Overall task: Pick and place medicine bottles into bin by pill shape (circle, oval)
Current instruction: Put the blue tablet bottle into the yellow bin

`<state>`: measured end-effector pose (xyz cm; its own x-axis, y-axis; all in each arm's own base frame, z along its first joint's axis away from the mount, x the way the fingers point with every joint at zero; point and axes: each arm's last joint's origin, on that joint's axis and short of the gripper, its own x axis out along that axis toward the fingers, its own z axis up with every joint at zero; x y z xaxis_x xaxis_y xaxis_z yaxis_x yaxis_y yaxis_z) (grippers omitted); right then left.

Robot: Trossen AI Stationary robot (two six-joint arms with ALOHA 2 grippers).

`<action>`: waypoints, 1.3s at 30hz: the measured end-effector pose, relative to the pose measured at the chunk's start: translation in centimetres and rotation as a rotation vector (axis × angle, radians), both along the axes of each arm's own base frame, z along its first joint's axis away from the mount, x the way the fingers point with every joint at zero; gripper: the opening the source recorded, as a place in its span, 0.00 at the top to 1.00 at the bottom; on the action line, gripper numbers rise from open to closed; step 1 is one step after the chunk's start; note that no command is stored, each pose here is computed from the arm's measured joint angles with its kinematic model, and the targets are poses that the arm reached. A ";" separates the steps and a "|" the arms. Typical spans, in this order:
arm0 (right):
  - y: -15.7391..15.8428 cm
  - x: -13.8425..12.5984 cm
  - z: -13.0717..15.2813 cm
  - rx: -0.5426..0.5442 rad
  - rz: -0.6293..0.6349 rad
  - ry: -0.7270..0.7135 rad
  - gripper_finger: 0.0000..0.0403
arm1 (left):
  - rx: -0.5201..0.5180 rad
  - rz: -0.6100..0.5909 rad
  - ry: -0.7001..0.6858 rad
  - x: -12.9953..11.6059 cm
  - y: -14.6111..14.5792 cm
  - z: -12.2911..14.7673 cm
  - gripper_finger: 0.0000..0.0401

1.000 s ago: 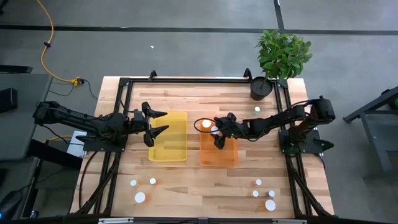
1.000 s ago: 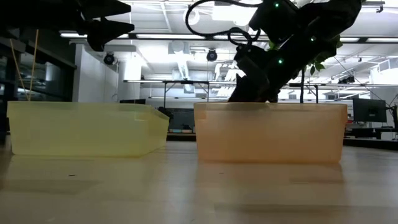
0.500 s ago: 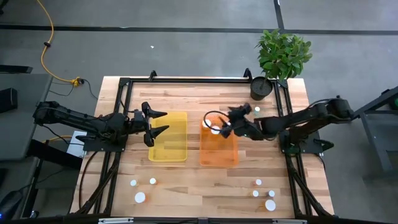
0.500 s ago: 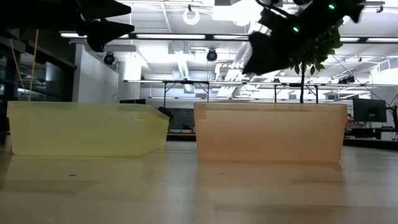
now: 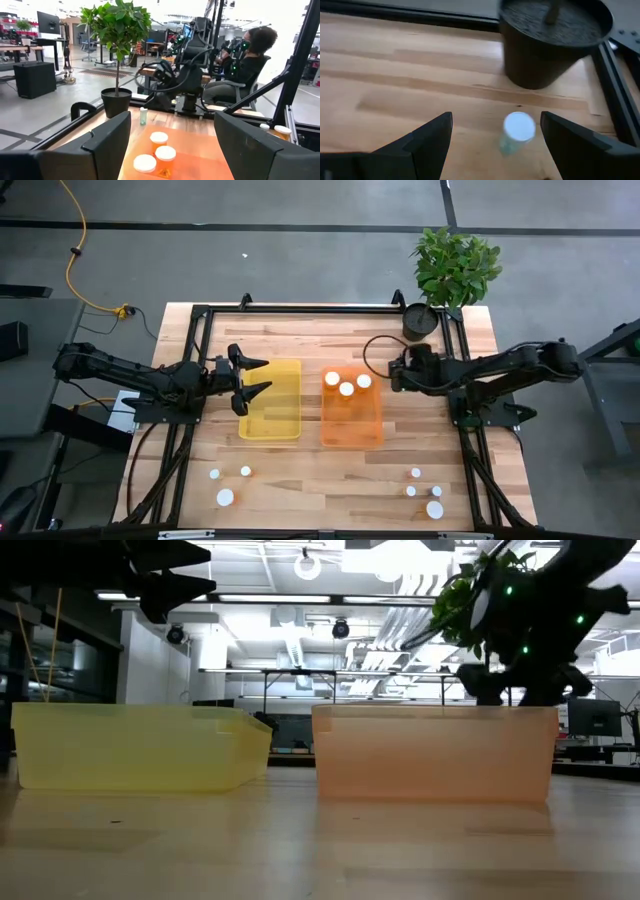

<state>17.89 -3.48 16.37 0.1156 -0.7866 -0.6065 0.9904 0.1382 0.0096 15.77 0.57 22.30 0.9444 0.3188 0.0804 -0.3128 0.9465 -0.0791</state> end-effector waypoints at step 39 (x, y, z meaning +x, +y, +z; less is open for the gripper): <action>-3.9 -0.2 -2.4 0.145 -0.087 0.050 0.64 | -0.004 0.057 0.011 0.0 0.2 -0.1 0.32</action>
